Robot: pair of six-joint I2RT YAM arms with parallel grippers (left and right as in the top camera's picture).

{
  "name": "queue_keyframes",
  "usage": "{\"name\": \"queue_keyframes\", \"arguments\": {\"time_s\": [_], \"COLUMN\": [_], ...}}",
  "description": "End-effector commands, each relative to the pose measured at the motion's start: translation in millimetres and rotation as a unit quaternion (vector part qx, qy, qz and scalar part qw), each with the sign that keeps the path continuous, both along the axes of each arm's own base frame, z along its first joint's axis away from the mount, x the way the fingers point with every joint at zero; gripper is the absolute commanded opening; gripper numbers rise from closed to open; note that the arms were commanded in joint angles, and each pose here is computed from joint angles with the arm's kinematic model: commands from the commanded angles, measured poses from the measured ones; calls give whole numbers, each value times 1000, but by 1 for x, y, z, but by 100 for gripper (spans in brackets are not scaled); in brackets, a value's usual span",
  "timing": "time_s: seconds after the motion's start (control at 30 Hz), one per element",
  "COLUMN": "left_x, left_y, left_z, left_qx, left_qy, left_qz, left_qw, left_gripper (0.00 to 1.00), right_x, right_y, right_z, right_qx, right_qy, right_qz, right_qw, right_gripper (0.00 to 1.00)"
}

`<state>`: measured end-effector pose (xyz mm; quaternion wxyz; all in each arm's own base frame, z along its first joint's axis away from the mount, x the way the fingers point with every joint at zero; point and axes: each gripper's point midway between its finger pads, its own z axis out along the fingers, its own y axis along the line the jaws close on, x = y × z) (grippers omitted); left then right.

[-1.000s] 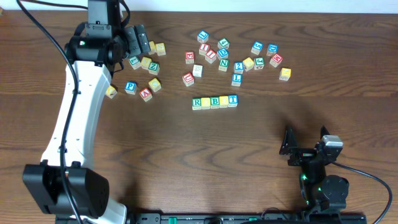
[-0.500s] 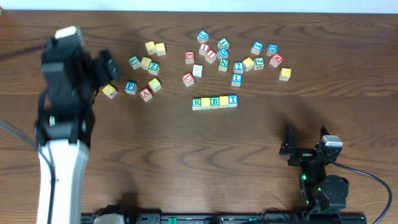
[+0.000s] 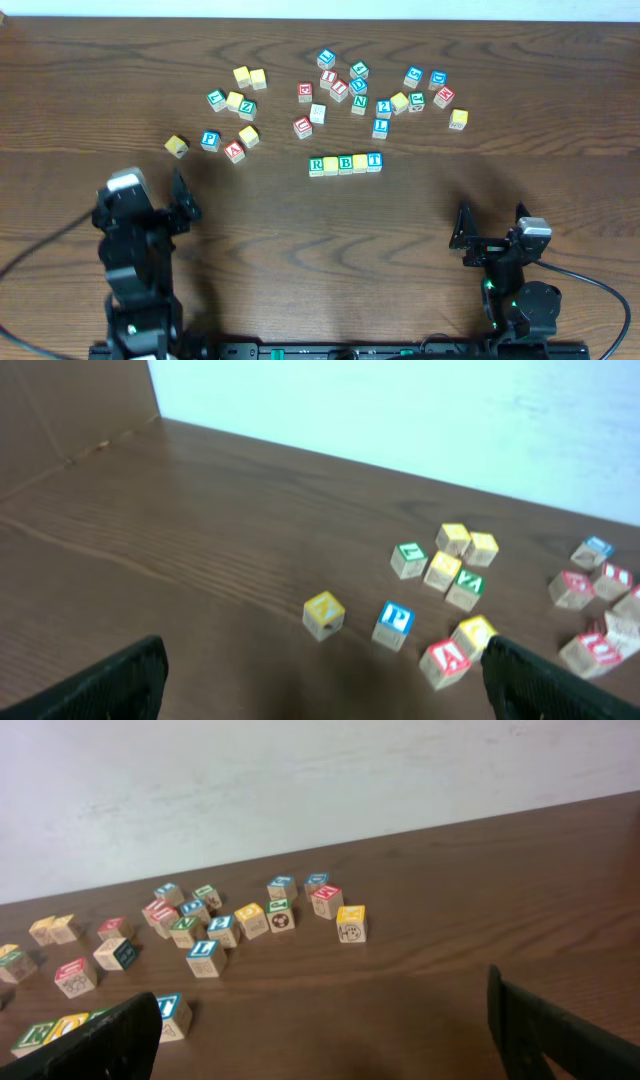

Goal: Spell out ROBOT

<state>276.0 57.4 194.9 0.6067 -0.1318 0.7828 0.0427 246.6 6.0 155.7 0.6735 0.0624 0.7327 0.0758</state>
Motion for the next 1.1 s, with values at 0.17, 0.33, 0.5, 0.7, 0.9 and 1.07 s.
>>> {"name": "queue_keyframes", "arguments": {"time_s": [0.17,0.33,0.5,0.7,0.9,1.07], "left_x": [-23,-28,-31,-37,-37,-37], "left_y": [-4,-5,-7,-8,-9,-9], "left_z": [-24,-35,-35,-59,-59,-59], "left_qx": [87,104,122,114,106,106], "left_qy": [-47,-64,-74,-28,-30,-29], "left_qz": [-20,-18,-23,-29,-29,-29], "left_qw": [995,992,989,993,993,994], "left_gripper": [99,99,99,99,99,99], "right_x": [0,0,0,0,0,0], "right_y": [0,0,0,0,0,0], "right_z": [-1,-1,-1,-1,-1,-1], "right_qx": [-5,-5,-5,-5,-5,-5], "right_qy": [1,2,2,1,2,1], "right_qz": [2,2,2,2,2,2], "right_qw": [1000,1000,1000,1000,1000,1000], "right_gripper": [99,99,99,99,99,99]}}
